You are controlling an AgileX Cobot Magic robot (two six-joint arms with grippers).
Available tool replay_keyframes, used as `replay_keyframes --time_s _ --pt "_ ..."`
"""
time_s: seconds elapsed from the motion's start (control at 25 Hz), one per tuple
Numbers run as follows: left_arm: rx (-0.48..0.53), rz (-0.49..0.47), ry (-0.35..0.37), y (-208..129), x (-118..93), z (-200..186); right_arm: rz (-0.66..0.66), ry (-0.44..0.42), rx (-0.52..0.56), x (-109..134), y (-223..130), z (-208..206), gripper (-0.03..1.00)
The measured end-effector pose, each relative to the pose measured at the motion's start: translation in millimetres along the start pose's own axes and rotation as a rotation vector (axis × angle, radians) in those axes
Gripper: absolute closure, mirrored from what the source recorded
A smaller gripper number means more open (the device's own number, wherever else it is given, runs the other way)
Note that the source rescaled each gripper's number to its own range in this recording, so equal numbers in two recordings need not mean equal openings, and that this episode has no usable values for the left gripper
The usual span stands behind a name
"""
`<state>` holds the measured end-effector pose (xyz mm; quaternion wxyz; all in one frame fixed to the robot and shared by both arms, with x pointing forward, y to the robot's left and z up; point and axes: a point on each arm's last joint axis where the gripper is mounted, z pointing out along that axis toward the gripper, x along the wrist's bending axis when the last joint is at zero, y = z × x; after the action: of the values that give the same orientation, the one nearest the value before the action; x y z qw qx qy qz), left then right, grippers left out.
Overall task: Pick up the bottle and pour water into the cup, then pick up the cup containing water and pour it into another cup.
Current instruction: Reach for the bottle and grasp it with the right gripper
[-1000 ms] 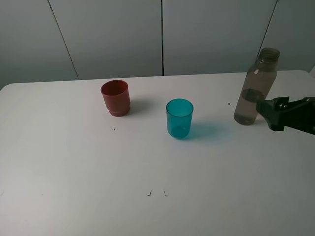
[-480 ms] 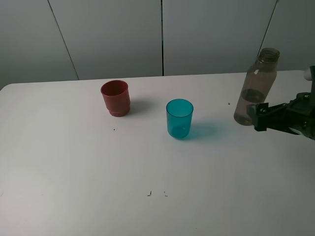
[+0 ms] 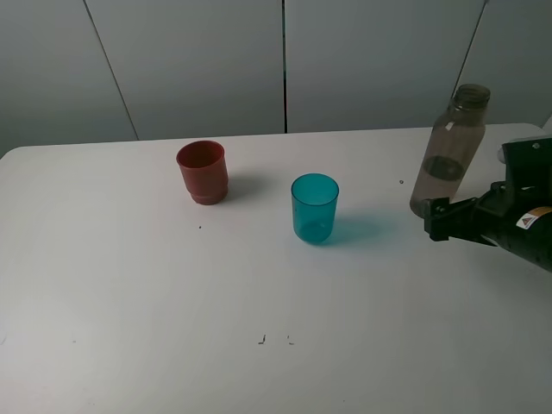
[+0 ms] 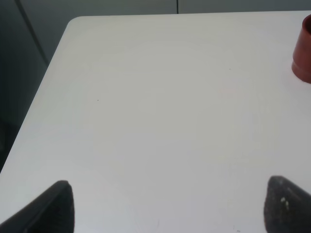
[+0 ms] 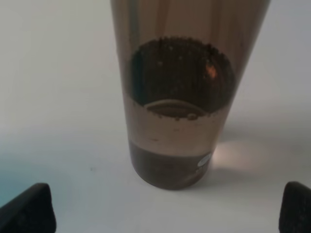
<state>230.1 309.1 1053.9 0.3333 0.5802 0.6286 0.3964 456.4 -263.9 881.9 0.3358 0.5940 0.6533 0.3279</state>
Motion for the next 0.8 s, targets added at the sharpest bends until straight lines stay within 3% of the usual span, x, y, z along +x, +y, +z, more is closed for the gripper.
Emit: replay_keyframes --time_s 0.2,0.48,0.8 --pt "0.0 0.0 0.0 0.0 0.0 0.0 0.001 -0.014 -0.024 1.4 -0.4 17.8 -0.03" --pt "0.0 0.0 0.0 0.0 0.0 0.0 0.09 -0.075 -0.144 -3.1 2.8 29.4 -0.03" --pt "0.0 0.0 0.0 0.0 0.0 0.0 0.114 -0.065 -0.142 1.5 2.1 54.1 -0.03"
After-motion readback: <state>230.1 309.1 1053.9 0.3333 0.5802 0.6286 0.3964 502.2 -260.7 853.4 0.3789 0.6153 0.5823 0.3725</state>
